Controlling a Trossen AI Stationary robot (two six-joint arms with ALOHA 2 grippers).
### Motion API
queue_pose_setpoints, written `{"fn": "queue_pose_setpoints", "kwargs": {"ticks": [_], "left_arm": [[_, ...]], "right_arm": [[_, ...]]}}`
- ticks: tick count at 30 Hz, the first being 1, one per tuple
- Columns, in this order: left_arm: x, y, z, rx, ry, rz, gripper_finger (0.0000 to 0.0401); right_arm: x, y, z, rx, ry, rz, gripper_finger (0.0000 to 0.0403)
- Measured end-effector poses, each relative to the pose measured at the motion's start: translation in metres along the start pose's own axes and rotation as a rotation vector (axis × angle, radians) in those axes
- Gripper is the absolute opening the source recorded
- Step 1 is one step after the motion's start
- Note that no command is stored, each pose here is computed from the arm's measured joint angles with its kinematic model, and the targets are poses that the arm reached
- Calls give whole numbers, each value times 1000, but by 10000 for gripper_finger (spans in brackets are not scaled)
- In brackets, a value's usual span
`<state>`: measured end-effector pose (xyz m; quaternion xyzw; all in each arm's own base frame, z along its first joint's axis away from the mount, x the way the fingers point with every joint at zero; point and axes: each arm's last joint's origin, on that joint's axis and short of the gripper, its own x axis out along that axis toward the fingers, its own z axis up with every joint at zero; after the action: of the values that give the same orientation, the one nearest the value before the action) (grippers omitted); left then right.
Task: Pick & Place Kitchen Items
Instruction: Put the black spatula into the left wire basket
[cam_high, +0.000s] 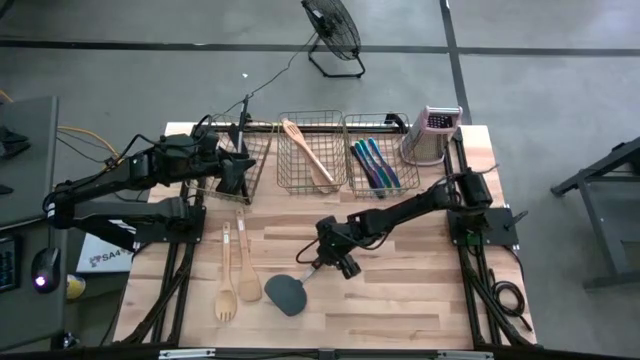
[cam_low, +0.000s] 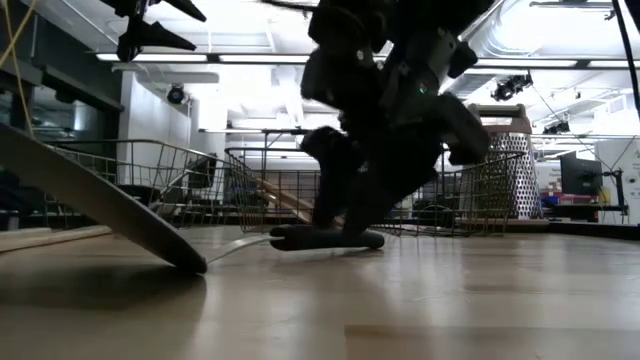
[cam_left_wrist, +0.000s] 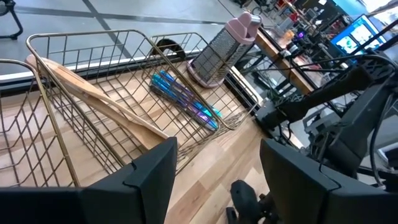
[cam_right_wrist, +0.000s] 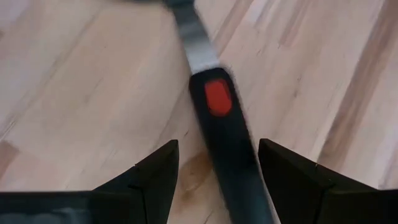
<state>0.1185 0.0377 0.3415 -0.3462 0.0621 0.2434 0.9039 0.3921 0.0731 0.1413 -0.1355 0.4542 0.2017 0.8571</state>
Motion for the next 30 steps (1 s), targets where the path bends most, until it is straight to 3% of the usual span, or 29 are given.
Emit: {"fn": "queue_pose_setpoints", "kwargs": {"ticks": [10,20,24,30], "left_arm": [[0,0,0,0,0,1,227],[0,0,0,0,1,0,227],[0,0,0,0,1,0,227],[0,0,0,0,5,-6,227]], "right_arm": [[9,-3,-12,85,84,30,210],[9,1,-15,169,123,19,96],[10,5,-13,199,126,-3,94],[1,14,-7,348,107,0,94]]}}
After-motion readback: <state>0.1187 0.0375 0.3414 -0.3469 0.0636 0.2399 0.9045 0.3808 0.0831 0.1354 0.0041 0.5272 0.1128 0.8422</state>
